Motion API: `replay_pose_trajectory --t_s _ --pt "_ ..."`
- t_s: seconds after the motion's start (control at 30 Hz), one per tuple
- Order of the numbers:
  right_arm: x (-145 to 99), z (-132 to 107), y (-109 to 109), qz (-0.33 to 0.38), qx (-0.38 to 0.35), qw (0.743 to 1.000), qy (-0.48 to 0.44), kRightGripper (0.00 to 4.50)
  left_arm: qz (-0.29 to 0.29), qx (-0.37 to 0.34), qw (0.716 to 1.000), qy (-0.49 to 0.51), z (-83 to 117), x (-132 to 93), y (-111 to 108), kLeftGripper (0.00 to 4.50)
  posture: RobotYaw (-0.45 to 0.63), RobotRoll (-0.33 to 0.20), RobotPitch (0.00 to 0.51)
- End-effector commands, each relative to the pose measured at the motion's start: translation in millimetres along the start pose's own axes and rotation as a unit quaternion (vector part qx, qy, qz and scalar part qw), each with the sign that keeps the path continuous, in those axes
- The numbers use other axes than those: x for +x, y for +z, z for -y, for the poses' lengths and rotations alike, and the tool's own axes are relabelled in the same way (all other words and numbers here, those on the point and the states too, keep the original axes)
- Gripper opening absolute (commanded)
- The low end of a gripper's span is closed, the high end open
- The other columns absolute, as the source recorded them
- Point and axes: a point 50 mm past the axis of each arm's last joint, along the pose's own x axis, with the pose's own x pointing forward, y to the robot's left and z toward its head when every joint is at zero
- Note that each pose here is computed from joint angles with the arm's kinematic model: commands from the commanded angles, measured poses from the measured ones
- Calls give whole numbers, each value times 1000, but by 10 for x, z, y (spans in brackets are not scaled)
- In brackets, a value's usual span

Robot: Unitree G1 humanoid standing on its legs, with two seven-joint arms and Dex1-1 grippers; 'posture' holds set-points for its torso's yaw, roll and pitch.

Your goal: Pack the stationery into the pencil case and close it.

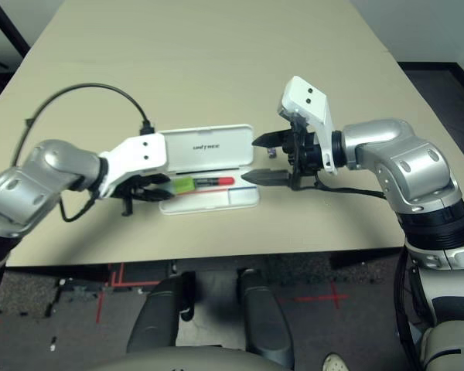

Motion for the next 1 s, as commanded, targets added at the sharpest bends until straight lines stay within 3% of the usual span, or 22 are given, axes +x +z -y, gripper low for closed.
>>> replay_pose_trajectory --t_s 0.03,0.53,0.77,0.8,1.0 --pt "2 0 -5 -7 -6 1000 2 4500 -7 13 1000 -5 -1 84 23 1084 47 0 195" --pt "4 -2 -26 -13 -6 1000 -4 4500 9 33 999 -31 94 333 149 1084 30 0 204" --pt "23 -5 -27 -13 -6 1000 -2 4500 11 33 999 -30 104 344 161 1084 30 0 204" --pt "24 -5 -28 -14 -6 1000 -2 4500 11 32 999 -28 101 339 156 1845 30 0 204" --pt "21 -1 -38 -15 -6 1000 -2 4500 4 29 999 -19 78 223 105 4105 31 0 209"
